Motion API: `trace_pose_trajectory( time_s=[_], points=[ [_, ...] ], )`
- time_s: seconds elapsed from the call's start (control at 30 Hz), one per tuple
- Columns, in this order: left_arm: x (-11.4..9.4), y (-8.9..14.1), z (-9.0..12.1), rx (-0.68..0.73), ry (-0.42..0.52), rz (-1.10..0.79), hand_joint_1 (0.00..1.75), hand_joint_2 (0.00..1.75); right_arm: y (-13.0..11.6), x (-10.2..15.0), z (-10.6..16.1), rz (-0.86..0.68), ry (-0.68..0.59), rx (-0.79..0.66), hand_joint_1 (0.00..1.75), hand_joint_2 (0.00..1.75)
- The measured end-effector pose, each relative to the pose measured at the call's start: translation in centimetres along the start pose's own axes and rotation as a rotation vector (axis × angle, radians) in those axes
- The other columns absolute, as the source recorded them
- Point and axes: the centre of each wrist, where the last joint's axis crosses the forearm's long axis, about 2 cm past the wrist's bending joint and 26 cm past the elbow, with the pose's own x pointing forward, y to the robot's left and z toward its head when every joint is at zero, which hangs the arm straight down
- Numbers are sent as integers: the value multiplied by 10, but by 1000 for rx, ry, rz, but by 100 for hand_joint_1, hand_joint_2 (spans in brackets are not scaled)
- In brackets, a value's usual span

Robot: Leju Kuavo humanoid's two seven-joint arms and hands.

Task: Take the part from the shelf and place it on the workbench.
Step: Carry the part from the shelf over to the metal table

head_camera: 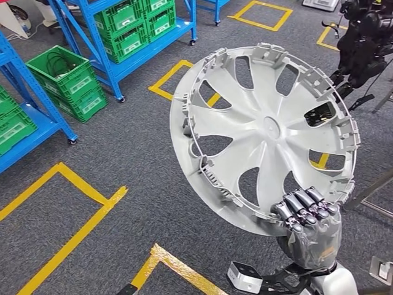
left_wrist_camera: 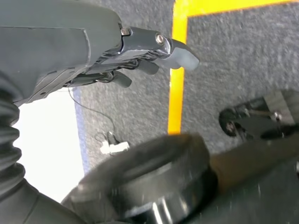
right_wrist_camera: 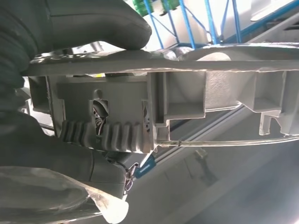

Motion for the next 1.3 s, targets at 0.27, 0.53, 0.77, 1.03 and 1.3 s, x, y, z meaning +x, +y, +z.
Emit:
trace_pose_trajectory(
  time_s=[0.27,0.53,0.77,1.03,1.3],
  points=[
    [0,-3,0,-6,1,-7,0,175,-3,1,8,3,-5,22,175,175],
    [3,-2,0,-5,-5,-16,0,175,-10,0,10,20,5,18,175,175],
    [3,-3,0,-7,-6,-22,0,175,-14,2,14,20,6,27,175,175],
    [6,-2,0,-4,-6,-29,0,175,-20,3,17,28,13,31,175,175],
    [7,-3,-1,-2,11,-31,0,175,-20,1,17,36,15,32,175,175]
  ],
)
